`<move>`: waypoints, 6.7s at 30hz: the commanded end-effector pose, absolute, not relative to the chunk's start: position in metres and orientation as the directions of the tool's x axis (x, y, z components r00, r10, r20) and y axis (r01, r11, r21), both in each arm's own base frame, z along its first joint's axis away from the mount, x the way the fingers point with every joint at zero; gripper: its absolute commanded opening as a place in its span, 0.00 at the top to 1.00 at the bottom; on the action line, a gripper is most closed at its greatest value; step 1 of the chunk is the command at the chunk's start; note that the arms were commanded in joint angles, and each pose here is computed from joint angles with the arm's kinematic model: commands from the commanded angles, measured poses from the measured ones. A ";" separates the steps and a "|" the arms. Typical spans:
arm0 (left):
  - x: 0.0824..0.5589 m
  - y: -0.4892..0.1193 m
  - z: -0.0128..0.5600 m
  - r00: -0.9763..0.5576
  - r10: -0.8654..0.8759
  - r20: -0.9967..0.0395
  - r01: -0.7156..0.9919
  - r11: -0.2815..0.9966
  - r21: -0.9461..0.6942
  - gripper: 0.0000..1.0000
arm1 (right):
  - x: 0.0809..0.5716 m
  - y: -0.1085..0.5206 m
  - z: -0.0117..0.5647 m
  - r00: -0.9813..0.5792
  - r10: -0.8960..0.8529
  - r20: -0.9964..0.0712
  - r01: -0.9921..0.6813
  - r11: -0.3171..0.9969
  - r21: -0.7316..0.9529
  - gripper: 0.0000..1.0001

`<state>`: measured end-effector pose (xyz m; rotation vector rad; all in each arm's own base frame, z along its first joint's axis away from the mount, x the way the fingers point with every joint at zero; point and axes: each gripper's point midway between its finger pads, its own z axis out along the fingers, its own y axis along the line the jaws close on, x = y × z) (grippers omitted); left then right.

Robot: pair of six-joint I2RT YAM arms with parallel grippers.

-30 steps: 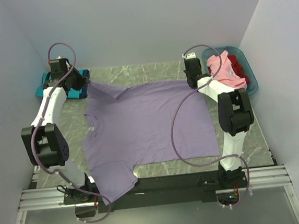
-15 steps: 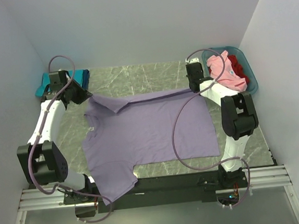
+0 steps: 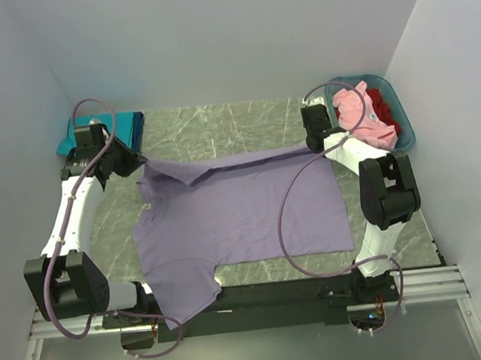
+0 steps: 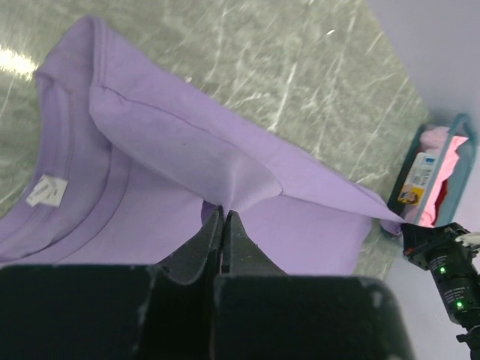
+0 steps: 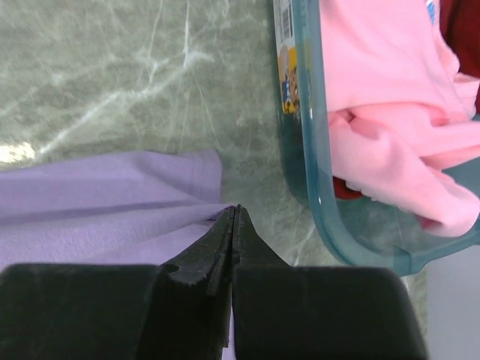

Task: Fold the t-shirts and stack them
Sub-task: Fold the tshirt

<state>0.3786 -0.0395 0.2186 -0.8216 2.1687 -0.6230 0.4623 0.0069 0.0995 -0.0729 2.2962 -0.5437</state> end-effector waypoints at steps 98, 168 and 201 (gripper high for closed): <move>0.378 0.030 0.020 -0.637 -0.668 -0.385 -0.684 0.720 -0.119 0.71 | 0.447 0.050 0.080 -0.732 0.274 -0.624 0.269 0.957 0.105 0.63; 0.385 0.063 0.068 -0.570 -0.649 -0.503 -0.709 0.699 -0.099 0.33 | 0.479 0.035 0.099 -0.770 0.323 -0.550 0.296 0.945 0.141 0.63; 0.272 -0.149 0.071 -0.843 -0.015 -0.537 -0.092 0.989 0.116 0.50 | 0.308 0.209 0.115 -0.824 0.154 -0.545 -0.136 0.880 0.455 0.55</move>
